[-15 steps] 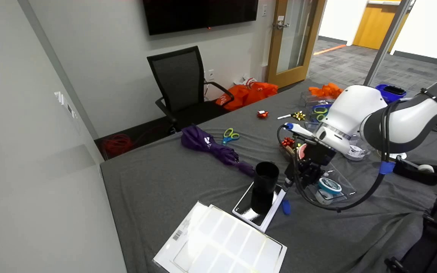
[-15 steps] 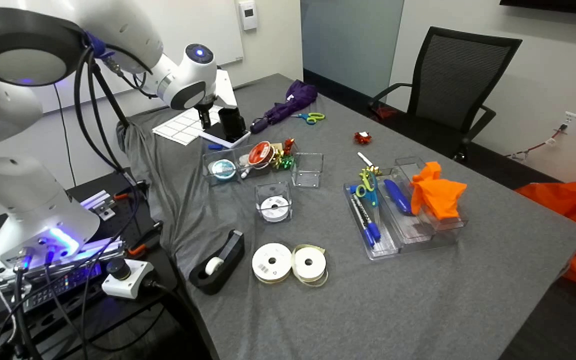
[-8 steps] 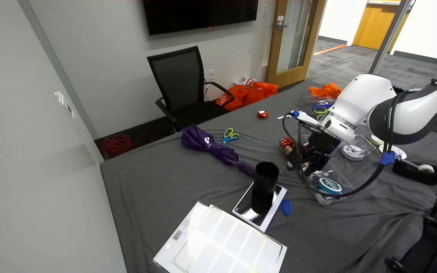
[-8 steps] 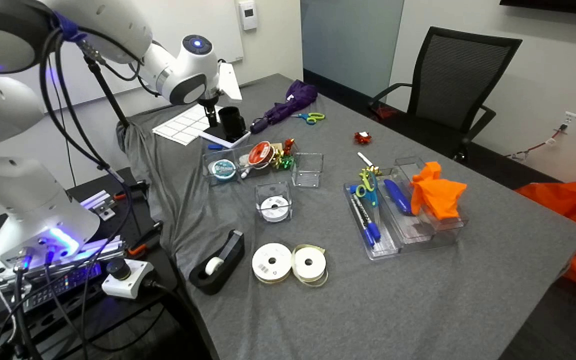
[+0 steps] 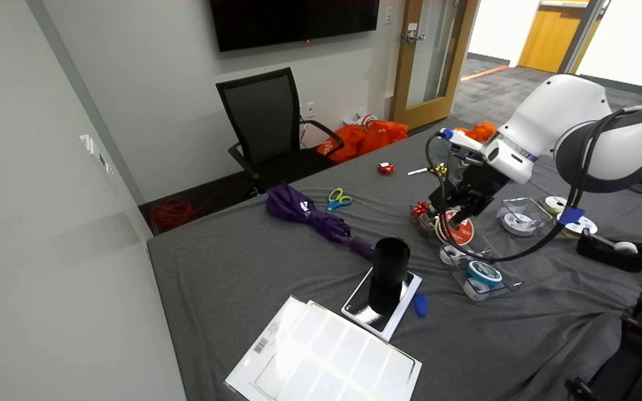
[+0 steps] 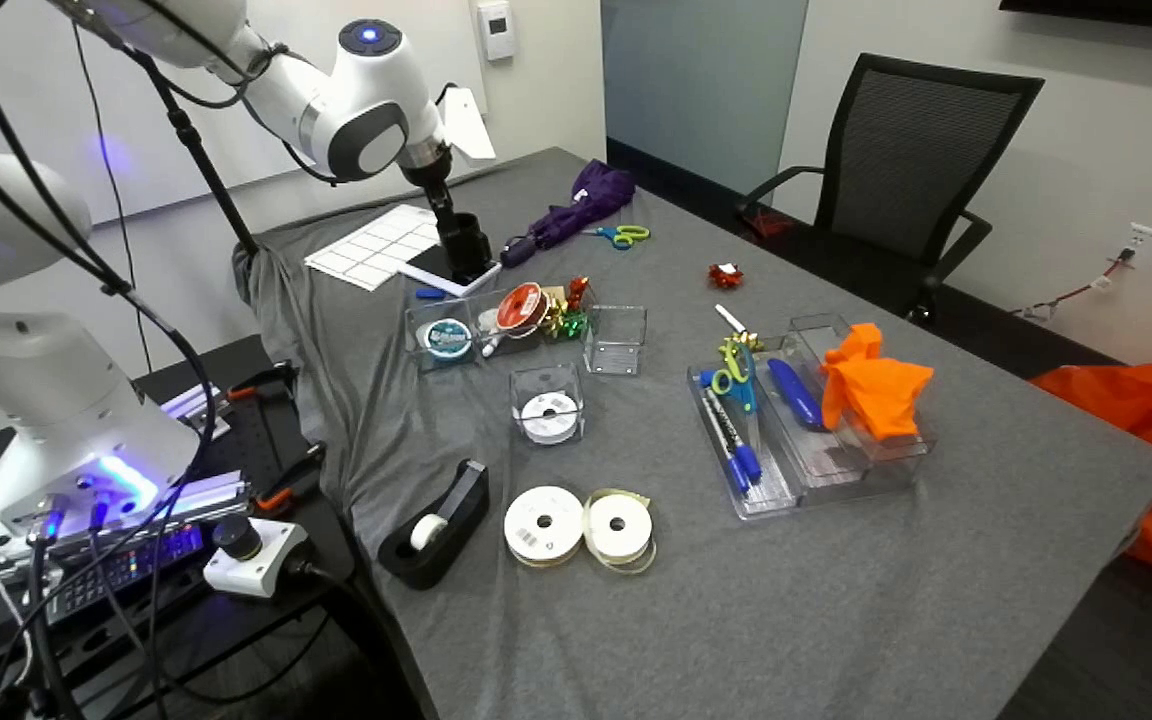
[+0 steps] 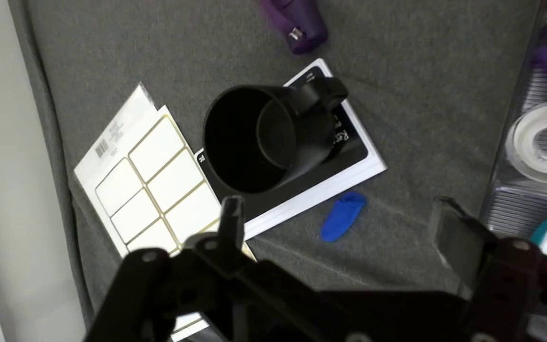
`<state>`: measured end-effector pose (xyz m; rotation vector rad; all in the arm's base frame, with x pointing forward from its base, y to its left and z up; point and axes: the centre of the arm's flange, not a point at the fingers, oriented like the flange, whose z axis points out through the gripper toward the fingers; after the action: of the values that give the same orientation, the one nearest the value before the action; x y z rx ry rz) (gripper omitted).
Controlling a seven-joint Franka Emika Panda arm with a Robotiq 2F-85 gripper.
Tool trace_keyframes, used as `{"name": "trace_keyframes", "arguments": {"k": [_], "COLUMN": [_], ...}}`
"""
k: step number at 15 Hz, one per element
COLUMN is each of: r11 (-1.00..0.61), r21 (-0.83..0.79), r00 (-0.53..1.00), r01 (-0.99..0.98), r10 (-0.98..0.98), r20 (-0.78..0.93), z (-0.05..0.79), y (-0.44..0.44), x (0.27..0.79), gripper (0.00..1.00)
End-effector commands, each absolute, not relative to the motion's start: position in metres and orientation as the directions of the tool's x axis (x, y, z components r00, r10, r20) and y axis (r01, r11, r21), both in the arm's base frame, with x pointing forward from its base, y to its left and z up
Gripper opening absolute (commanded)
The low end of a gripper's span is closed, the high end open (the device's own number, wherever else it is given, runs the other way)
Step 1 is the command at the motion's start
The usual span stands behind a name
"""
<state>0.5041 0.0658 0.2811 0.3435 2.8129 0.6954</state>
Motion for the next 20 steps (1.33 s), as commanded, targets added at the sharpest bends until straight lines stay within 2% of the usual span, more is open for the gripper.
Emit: {"name": "trace_keyframes", "arguments": {"k": [1,5,9,14,20], "r11": [0.897,0.940,0.977,0.987,0.976], "r21": [0.404,0.287,0.202,0.098,0.016], "r00": [-0.955,-0.975,-0.997,-0.990,-0.974], "r01": [0.178,0.185,0.071,-0.128,-0.219], "r10": [0.256,0.211,0.066,-0.133,-0.220], "r20": [-0.149,-0.064,0.033,0.045,0.062], "z": [0.287,0.272,0.253,0.218,0.174], "y": [0.045,0.028,0.019,0.025,0.027], "x": [0.494,0.489,0.481,0.475,0.467], "gripper": [1.00,1.00,1.00,1.00,1.00]}}
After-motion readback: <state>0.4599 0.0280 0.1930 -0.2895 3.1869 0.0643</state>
